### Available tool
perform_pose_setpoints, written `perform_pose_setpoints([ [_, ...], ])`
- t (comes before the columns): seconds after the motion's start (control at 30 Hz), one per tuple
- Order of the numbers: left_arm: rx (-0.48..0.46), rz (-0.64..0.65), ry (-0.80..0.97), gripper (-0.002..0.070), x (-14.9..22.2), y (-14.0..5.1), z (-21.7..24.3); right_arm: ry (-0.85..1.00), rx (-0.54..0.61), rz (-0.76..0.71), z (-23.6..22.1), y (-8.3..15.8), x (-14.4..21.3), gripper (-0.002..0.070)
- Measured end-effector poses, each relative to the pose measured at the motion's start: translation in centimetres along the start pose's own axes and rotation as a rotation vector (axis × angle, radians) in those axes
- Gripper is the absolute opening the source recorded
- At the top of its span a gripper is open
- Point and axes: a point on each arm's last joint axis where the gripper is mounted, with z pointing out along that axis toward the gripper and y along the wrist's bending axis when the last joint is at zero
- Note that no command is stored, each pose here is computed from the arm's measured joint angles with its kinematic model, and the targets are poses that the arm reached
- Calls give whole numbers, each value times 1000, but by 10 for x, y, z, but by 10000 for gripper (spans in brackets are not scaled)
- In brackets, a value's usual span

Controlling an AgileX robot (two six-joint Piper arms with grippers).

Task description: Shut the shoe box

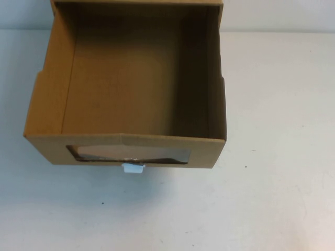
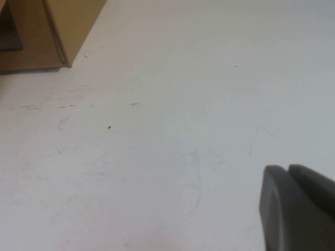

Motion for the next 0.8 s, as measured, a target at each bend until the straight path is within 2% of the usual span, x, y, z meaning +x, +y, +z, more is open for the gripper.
perform_pose_setpoints([
  [0.2, 1, -10, -41, -3, -4, 0, 0, 0, 0, 0, 0, 0, 0, -13],
  [0.3, 17, -25, -2, -3, -5, -5, -1, 0, 0, 0, 0, 0, 0, -13],
  [0.4, 49, -5, 56, -3, -22, -22, -4, 0, 0, 0, 0, 0, 0, -13],
  [0.53, 42, 87, 171, -3, -55, -48, 3, 0, 0, 0, 0, 0, 0, -13],
  [0.67, 41, 208, 297, -3, -91, -73, 24, 0, 0, 0, 0, 0, 0, -13],
  [0.8, 87, 347, 377, -3, -136, -103, 56, 0, 0, 0, 0, 0, 0, -13],
])
